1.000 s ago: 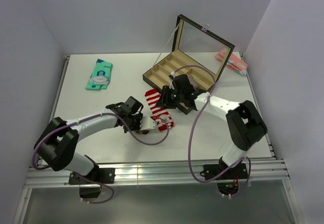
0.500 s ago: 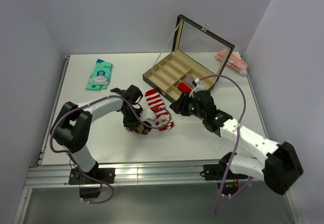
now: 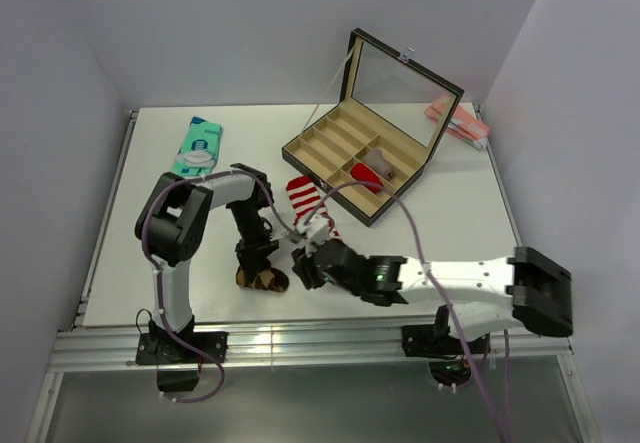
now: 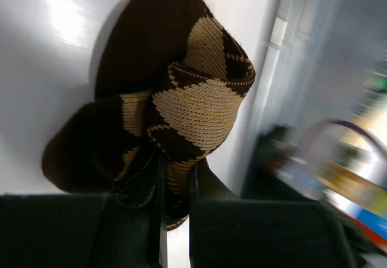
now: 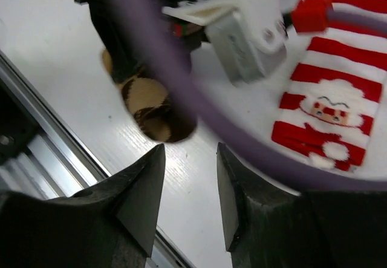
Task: Roll the socks
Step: Roll the sock at the center of the board.
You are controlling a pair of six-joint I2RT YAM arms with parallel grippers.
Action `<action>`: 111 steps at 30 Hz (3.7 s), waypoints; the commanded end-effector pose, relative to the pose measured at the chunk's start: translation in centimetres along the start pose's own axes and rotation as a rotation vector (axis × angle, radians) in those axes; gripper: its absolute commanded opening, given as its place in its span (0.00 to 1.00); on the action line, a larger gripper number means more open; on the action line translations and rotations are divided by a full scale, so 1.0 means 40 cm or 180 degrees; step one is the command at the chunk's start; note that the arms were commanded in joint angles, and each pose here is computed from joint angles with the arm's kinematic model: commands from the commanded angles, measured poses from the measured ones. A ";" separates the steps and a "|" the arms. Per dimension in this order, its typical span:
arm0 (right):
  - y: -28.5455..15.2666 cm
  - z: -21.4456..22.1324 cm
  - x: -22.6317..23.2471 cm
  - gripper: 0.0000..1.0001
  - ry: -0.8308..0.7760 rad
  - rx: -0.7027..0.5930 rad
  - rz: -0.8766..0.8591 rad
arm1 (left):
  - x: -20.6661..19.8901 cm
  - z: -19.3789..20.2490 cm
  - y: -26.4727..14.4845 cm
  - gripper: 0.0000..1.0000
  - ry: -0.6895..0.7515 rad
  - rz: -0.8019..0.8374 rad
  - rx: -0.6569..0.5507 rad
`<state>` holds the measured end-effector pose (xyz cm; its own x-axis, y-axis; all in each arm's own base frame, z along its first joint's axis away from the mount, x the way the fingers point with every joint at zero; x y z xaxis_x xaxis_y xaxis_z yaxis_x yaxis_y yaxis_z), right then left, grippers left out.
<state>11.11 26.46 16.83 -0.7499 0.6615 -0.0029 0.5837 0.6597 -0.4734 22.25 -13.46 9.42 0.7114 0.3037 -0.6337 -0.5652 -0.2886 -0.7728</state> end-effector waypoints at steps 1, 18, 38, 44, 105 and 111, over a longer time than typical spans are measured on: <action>0.049 -0.052 0.060 0.48 -0.0593 -0.0059 0.0141 | 0.056 0.084 0.101 0.01 -0.0203 0.0225 0.0766; 0.135 -0.032 0.250 0.55 -0.1264 0.0190 -0.0528 | 0.078 0.089 0.117 0.00 -0.0236 0.0125 0.0526; 0.183 0.000 0.348 0.64 -0.1495 0.0160 -0.0834 | 0.084 0.086 0.120 0.00 -0.0332 0.0050 0.0459; 0.207 0.011 0.356 0.67 -0.1517 0.0148 -0.0765 | 0.084 0.085 0.121 0.00 -0.0349 0.0052 0.0462; 0.279 0.087 0.107 0.04 -0.1047 0.1146 -0.0470 | 0.157 0.033 -0.367 0.47 -0.1047 -0.0819 -0.2736; 0.291 0.070 0.059 0.03 -0.0697 0.1384 -0.0839 | 0.102 0.082 -0.413 0.48 -0.0825 -0.1579 -0.3053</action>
<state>15.16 36.30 8.97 -0.9172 0.3878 -0.0917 0.3273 0.6017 -0.7286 33.06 -4.28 17.91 0.5607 0.7051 -0.4341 0.2759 -0.6534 -0.7050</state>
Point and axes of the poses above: each gripper's point midway between its finger pads, its own y axis out along the fingers, its own x axis along the line the jaws close on, z = x × y, the point moved 9 cm from there along -y, back along the fingers, and after that the axes turned 14 degrees about -y, right-handed, at the moved point
